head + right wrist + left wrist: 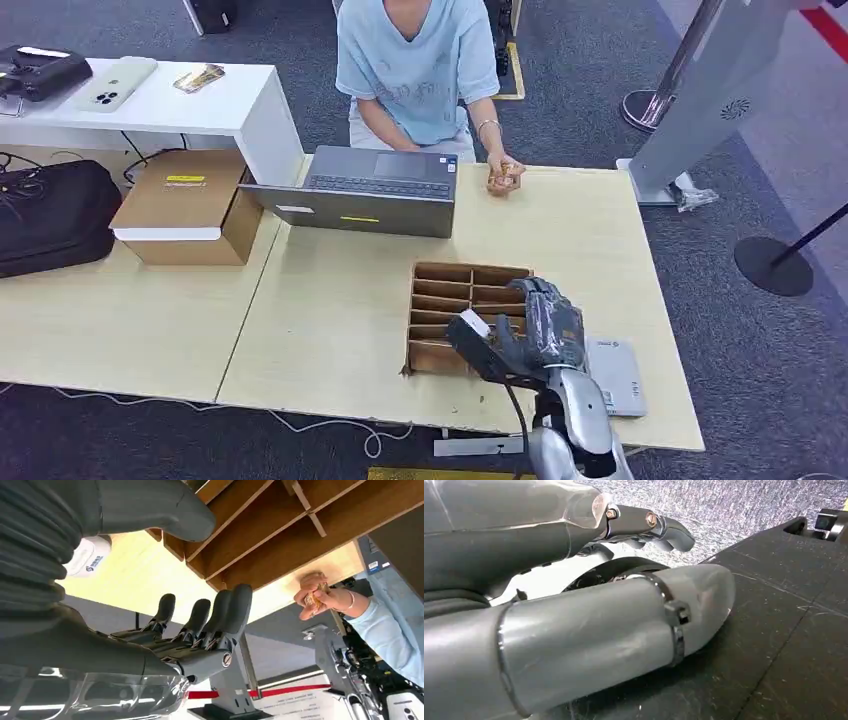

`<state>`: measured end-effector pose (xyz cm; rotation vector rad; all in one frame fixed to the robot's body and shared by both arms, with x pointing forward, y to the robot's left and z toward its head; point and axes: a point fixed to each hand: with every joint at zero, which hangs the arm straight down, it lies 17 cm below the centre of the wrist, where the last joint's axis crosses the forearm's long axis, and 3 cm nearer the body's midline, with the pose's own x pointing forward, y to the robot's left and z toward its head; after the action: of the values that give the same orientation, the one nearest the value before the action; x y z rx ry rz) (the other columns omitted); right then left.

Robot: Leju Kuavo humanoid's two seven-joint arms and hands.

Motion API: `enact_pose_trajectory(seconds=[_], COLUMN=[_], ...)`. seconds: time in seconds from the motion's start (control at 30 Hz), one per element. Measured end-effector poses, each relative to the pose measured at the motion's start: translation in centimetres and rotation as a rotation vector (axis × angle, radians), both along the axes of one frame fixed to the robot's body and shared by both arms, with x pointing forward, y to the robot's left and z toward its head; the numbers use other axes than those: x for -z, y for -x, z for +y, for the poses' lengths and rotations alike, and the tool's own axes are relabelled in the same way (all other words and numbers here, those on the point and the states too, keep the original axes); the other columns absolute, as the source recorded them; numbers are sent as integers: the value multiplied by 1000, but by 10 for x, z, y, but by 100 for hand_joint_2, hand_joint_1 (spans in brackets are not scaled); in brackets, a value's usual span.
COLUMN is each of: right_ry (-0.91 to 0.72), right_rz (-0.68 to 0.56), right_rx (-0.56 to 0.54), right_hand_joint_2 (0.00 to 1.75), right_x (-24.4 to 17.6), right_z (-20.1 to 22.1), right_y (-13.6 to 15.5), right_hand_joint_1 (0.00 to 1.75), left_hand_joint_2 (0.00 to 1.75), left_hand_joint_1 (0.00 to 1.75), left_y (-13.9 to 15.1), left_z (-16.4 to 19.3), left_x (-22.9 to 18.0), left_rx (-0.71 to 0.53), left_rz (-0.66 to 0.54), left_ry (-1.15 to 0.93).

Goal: Pass the card to the sensor for recognition and then transmit it.

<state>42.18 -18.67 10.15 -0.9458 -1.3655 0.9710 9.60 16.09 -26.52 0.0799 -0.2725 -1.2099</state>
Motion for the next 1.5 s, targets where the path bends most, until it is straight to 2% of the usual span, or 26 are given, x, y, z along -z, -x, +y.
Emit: enact_pose_trajectory(seconds=[0.07, 0.27, 0.3, 0.37, 0.4, 0.47, 0.5, 0.53, 0.63, 0.7, 0.97, 1.5], right_ry=[0, -4, -4, -4, -3, -3, -2, -2, 0, 1, 2, 13], right_rz=[0, 5, 5, 8, 10, 15, 16, 18, 23, 24, 30, 63], right_rx=[1, 6, 6, 7, 7, 6, 6, 6, 6, 7, 9, 18], right_hand_joint_2=[175, 175, 175, 175, 175, 175, 175, 175, 175, 175, 175, 175], right_x=[1, 9, 9, 11, 12, 14, 15, 16, 18, 19, 21, 35], right_z=[-1, -3, -3, -3, -3, -3, -3, -3, -3, -3, -3, -6], right_y=[1, 6, 6, 6, 7, 7, 7, 7, 8, 8, 8, 11], right_hand_joint_1=[94, 89, 84, 84, 91, 87, 80, 84, 77, 80, 73, 75], left_hand_joint_2=[0, 0, 0, 0, 0, 0, 0, 0, 0, 0, 0, 0], left_hand_joint_1=[0, 0, 0, 0, 0, 0, 0, 0, 0, 0, 0, 0], left_y=[0, -1, -1, -1, -1, -1, -1, -1, 0, 0, 0, 0], left_z=[0, 1, 1, 1, 1, 1, 1, 1, 1, 1, 1, 0], left_x=[0, 0, 0, 0, 0, 0, 0, 0, 0, 0, 0, 0], left_rx=[-1, -4, -4, -5, -5, -5, -5, -5, -4, -2, 0, -4], left_rz=[-3, -9, -10, -10, -10, -10, -10, -10, -8, -8, -8, -10], left_ry=[-1, -3, -3, -4, -4, -4, -4, -4, -4, -4, -4, -1])
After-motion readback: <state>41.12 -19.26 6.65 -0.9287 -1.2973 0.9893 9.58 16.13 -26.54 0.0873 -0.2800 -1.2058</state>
